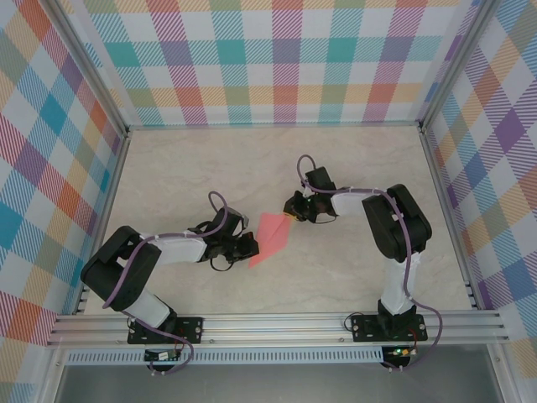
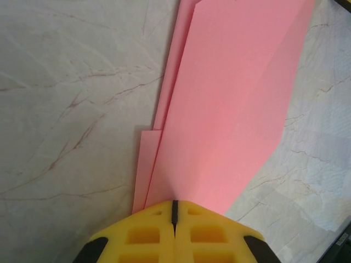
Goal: Fold a paper plane with a square sheet of paper (pick it up from the middle)
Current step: Fourth fold the wing at the center of the table.
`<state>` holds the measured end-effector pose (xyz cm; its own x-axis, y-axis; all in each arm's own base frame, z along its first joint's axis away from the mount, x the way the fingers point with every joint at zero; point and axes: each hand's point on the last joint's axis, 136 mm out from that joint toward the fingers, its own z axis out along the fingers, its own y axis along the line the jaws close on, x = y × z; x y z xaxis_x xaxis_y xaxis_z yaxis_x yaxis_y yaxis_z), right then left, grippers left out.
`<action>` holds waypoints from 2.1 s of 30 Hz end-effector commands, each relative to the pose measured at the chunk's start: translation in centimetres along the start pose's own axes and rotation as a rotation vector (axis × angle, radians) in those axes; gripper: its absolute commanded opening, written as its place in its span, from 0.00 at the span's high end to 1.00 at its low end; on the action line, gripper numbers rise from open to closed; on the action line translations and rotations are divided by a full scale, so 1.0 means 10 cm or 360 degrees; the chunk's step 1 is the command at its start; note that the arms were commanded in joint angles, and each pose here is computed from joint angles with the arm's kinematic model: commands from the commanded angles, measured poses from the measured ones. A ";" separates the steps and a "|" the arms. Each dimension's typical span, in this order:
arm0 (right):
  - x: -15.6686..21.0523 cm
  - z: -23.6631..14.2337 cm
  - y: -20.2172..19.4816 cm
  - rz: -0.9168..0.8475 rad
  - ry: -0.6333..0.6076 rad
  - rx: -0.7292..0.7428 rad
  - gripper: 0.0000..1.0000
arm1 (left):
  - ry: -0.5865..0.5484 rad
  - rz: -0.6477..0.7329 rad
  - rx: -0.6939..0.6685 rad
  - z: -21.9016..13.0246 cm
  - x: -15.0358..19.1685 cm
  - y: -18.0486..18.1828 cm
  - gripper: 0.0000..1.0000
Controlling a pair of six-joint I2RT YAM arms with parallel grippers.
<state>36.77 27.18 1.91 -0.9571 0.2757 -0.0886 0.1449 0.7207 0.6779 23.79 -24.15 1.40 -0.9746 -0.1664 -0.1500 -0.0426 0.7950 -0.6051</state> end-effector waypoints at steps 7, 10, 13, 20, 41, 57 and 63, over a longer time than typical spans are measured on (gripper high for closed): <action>-0.29 -0.25 0.11 -0.0073 -0.0143 0.0057 0.82 | 0.0194 -0.0119 -0.0525 -0.07 0.51 0.87 1.00; -0.24 -0.35 0.26 -0.0096 -0.0143 -0.0012 0.81 | 0.0189 -0.0120 -0.0529 -0.08 0.51 0.88 1.00; -0.12 -0.40 0.38 -0.0137 -0.0123 -0.0061 0.79 | 0.0185 -0.0122 -0.0529 -0.07 0.51 0.88 1.00; 0.34 -0.26 0.54 -0.0189 0.0014 -0.0146 0.79 | 0.0190 -0.0125 -0.0526 -0.06 0.51 0.88 1.00; 0.81 0.23 0.27 -0.0124 0.0204 -0.0054 0.82 | 0.0212 -0.0114 -0.0485 -0.01 0.49 0.82 1.00; 0.94 0.31 -0.27 -0.0011 0.0214 0.0199 0.85 | -0.0022 -0.0058 0.0005 -0.56 -0.05 -0.29 0.83; 0.95 0.31 -0.27 -0.0010 0.0221 0.0198 0.85 | 0.0020 -0.0200 0.0266 -0.35 -0.14 -0.54 0.81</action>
<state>30.11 32.70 1.61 -0.9860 0.1573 -0.0551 0.0735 0.7069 0.7035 24.21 -24.89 7.74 -0.9666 -0.2233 -0.1258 -0.0791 0.7268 -0.6822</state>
